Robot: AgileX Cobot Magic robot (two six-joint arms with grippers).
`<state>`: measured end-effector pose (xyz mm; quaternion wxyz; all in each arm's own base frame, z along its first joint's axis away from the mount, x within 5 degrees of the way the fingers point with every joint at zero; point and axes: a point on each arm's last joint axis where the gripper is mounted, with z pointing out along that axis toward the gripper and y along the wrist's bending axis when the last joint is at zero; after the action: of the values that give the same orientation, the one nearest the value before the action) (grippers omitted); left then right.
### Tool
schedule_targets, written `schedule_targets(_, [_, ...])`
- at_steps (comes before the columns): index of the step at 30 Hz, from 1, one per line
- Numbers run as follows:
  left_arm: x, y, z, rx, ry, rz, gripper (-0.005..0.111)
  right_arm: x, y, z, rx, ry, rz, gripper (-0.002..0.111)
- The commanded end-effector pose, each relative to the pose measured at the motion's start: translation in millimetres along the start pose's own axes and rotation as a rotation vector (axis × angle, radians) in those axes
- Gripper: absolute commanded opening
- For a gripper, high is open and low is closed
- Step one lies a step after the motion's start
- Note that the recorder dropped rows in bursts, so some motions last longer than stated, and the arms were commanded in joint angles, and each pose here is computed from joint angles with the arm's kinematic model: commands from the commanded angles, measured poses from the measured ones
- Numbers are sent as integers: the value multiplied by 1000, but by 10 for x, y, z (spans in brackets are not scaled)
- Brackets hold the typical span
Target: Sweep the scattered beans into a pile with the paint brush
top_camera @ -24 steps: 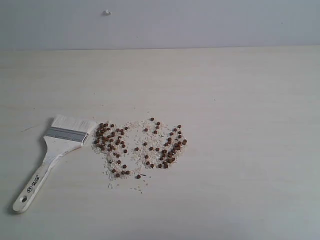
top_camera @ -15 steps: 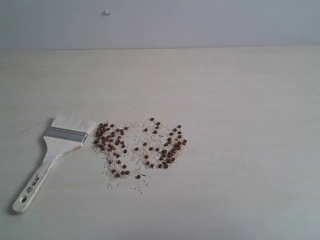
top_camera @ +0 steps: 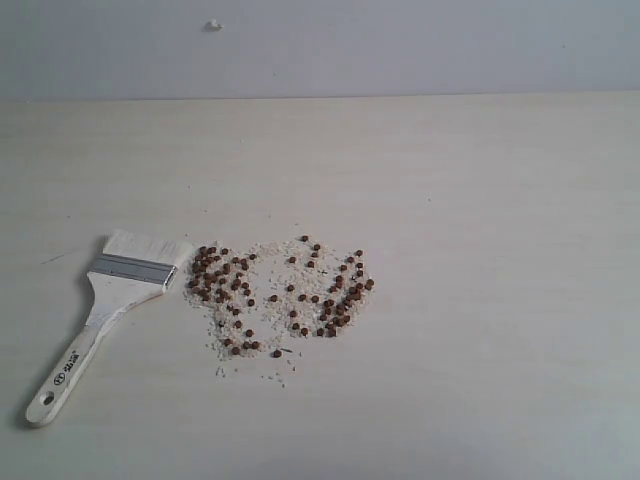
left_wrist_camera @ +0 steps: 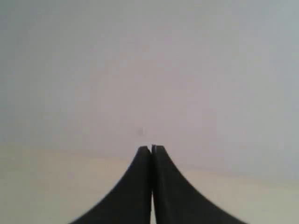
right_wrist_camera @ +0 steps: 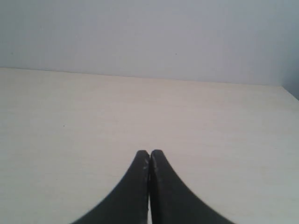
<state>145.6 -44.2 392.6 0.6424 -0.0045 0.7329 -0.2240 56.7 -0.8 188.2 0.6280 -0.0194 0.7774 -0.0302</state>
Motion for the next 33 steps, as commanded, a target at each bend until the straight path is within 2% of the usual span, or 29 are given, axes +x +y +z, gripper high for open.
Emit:
schedule_targets(1, [126, -36, 621, -17, 626, 57, 0, 2, -5, -1, 9, -12, 1, 0])
schedule_targets(3, [179, -20, 872, -12, 829, 85, 0, 2, -5, -1, 9, -12, 1, 0])
schedule_targets(7, [332, 136, 1243, -74, 1075, 190, 0, 2, -5, -1, 9, -12, 1, 0])
schedule_targets(9, [584, 233, 1439, -95, 1199, 311, 0, 2, -5, -1, 9, -12, 1, 0])
schedule_targets(10, [700, 253, 1530, -98, 1219, 318, 0, 2, -5, -1, 9, -12, 1, 0])
schedule_targets(14, [1143, 233, 1779, -74, 1279, 378, 0, 2, -6, -1, 10, -12, -5, 0])
schedule_targets(21, [1522, 151, 1699, -47, 1409, 425, 7, 2, -6, -1, 10, -12, -5, 0])
schedule_targets(24, [1549, 164, 1661, -84, 1366, 376, 7, 2, -6, -1, 10, -12, -5, 0])
schedule_targets(28, [1751, 190, 1608, -63, 1279, 294, 7, 2, -6, -1, 10, -12, -5, 0])
schedule_targets(31, [1945, 286, 1485, -74, 1323, 313, 18, 2, -6, -1, 10, -12, -5, 0])
schedule_targets(33, [2027, 318, 1472, -89, 1279, 300, 32, 2, -6, -1, 10, -12, -5, 0])
